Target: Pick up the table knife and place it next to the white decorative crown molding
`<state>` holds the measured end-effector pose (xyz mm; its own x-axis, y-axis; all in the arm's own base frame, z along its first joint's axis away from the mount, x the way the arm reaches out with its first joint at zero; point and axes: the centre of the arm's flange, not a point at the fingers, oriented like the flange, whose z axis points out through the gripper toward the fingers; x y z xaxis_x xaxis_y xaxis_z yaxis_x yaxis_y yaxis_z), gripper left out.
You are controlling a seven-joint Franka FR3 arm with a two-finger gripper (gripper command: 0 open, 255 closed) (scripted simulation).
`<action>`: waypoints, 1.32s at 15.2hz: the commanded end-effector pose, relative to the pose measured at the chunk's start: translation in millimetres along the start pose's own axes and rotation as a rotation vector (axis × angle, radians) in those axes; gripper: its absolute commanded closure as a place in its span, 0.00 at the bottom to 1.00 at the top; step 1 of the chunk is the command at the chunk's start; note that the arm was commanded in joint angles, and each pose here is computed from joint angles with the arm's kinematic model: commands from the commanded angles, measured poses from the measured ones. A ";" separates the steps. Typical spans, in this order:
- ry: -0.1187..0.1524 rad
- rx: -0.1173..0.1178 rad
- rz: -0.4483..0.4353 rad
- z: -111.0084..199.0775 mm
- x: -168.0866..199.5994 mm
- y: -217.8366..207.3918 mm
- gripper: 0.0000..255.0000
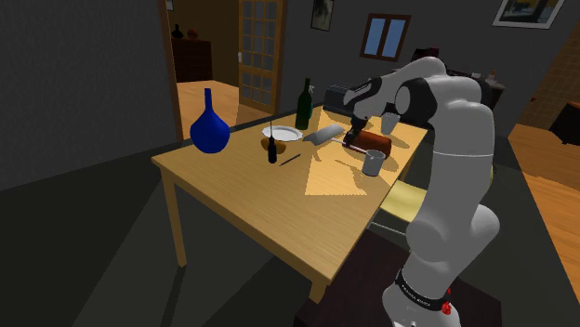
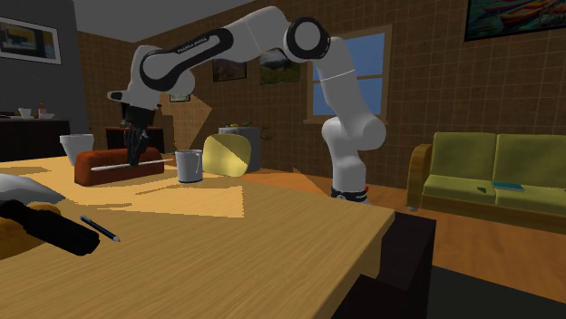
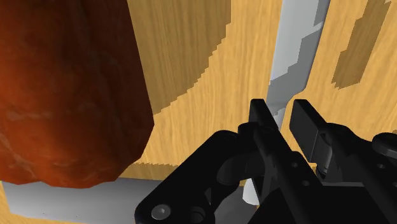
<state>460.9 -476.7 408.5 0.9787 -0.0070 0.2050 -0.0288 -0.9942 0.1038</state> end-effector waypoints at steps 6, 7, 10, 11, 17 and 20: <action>0.000 0.000 0.000 35.4 -8.0 -3.3 1.00; 0.000 0.000 0.000 40.6 -9.1 -3.8 1.00; 0.000 0.000 0.000 56.0 -12.4 -5.5 1.00; 0.000 0.000 0.000 61.7 -13.6 -6.1 1.00; 0.000 0.000 0.000 61.7 -13.6 -6.1 1.00; 0.000 0.000 0.000 61.7 -13.6 -6.1 0.00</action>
<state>460.3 -477.2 345.0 0.9787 -0.0070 0.2052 -0.0290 -0.9941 0.1041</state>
